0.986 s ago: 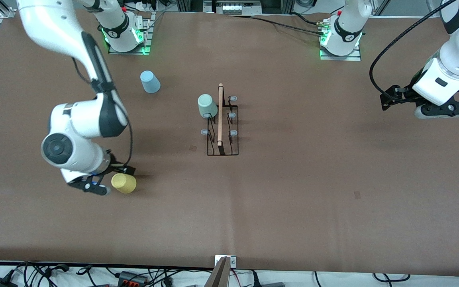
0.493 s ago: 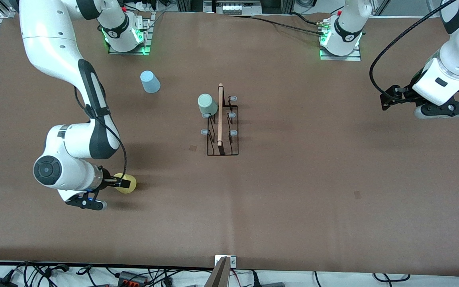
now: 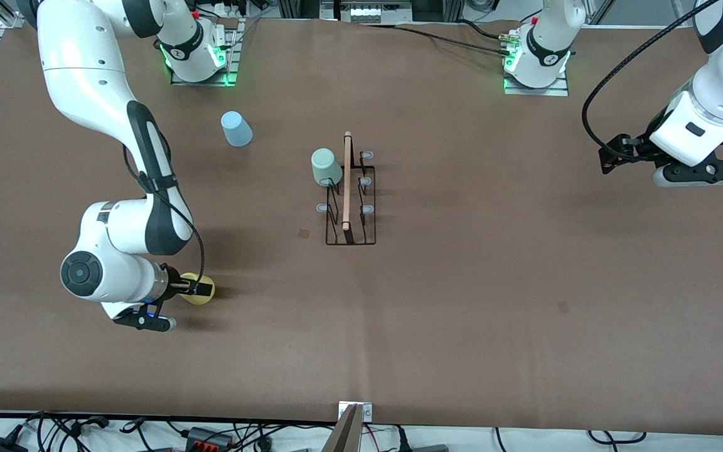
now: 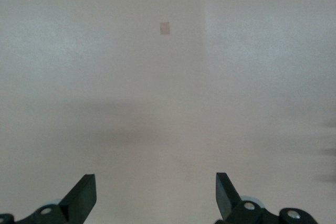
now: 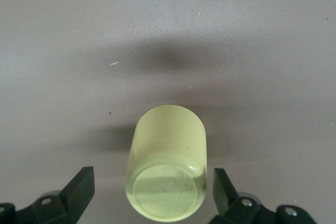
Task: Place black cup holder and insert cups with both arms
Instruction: 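Grasp the yellow cup with the right gripper and lift it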
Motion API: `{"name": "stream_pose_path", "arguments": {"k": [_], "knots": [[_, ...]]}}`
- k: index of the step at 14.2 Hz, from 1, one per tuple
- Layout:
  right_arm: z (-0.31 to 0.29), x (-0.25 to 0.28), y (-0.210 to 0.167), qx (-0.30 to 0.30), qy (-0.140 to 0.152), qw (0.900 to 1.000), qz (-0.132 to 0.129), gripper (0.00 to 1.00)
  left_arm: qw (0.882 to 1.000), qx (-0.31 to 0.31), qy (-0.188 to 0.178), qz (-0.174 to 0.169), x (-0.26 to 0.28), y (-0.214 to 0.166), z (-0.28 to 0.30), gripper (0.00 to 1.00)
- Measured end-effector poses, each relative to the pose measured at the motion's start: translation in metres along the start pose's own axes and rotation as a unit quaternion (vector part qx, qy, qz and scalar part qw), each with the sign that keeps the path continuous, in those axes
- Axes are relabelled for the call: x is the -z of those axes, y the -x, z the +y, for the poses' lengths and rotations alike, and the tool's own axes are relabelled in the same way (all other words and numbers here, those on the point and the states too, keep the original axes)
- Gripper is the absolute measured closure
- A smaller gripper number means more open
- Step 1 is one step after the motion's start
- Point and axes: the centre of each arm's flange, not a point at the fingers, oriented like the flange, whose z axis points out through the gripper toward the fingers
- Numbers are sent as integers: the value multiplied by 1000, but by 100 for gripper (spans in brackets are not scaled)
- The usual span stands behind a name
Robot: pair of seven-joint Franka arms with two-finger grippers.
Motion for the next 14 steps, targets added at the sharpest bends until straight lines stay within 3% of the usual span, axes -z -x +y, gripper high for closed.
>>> {"name": "stream_pose_path", "arguments": {"k": [4,6,7,11,14], "knots": [[2,-11,0,10,5,1000,-6,6,1000,0,0,0,0,0,0,0],[2,-9,-1,14,4,1000,-4,28,1000,0,0,0,0,0,0,0],[1,-7,-2,17,4,1000,-2,34,1000,0,0,0,0,0,0,0],[-14,12,2,44,7,999,-7,34,1000,0,0,0,0,0,0,0],[-81,79,22,92,-1,996,7,34,1000,0,0,0,0,0,0,0]]}}
